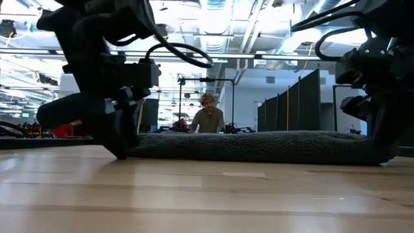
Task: Roll towel
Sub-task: Roll the black towel
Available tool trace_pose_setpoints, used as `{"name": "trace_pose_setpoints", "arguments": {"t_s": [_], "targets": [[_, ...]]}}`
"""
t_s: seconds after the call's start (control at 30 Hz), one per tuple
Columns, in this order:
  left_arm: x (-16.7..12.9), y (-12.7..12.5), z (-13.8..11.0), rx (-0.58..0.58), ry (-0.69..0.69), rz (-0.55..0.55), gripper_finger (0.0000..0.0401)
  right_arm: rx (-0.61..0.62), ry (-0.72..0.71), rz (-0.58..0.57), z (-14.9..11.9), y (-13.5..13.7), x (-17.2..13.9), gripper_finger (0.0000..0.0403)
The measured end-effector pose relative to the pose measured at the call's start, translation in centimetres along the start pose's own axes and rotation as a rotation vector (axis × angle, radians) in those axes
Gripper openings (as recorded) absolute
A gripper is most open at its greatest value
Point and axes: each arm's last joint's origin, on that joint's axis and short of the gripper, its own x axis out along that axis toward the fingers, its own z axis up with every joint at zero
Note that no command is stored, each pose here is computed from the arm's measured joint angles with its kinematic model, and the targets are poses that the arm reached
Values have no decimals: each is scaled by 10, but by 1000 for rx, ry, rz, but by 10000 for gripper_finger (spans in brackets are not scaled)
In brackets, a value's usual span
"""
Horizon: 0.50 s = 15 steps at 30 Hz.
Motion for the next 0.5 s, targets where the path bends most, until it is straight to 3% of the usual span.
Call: {"name": "trace_pose_setpoints", "arguments": {"t_s": [0.23, 0.4, 0.5], "targets": [[-9, 10, 1, -40, -8, 38, 16, 9, -3, -1, 0, 0, 0, 8], [-9, 14, 0, -48, 10, 34, 1, 10, -5, 8, 1, 1, -1, 8], [-22, 16, 2, -58, 10, -30, 0, 11, 6, 106, 2, 4, -2, 8]]}}
